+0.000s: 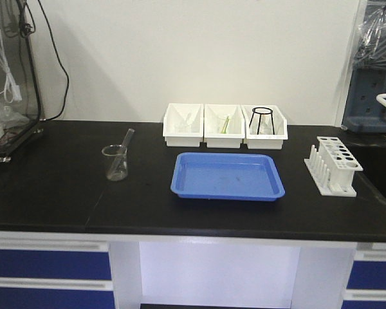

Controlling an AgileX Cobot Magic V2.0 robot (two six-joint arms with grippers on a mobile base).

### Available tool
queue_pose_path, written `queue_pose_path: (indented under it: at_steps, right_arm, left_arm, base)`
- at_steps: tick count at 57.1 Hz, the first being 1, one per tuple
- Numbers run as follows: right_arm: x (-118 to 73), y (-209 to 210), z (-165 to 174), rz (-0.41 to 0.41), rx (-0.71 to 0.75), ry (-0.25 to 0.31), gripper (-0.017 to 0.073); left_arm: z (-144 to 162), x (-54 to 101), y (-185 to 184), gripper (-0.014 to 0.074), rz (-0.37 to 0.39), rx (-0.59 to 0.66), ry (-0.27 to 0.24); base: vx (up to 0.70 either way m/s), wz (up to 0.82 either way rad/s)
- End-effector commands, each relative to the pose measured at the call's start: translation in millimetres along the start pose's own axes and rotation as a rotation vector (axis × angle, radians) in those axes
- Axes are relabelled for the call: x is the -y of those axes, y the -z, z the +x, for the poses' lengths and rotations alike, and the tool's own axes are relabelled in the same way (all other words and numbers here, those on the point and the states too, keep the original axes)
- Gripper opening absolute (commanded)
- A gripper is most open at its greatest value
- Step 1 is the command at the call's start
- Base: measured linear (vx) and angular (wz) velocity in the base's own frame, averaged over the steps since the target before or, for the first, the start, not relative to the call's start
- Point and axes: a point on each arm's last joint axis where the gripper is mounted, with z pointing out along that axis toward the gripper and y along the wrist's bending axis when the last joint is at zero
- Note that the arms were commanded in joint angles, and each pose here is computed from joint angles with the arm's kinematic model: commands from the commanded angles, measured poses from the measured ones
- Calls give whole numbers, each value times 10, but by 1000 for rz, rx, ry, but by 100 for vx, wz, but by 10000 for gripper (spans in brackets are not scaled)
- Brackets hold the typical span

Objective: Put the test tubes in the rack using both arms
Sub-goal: 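Drive the base forward up to the lab bench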

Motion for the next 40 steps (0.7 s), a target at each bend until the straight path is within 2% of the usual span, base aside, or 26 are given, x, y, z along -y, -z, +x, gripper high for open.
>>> queue_pose_path:
  at_steps: [1,40]
  right_arm:
    - [3,2,-42,7,79,8,-8]
    - [3,2,-42,7,79,8,-8]
  left_arm:
    - [6,-8,5,-15,-24,70,11]
    - [6,-8,5,-15,-24,70,11]
  base:
    - [40,-4]
    - [42,-4]
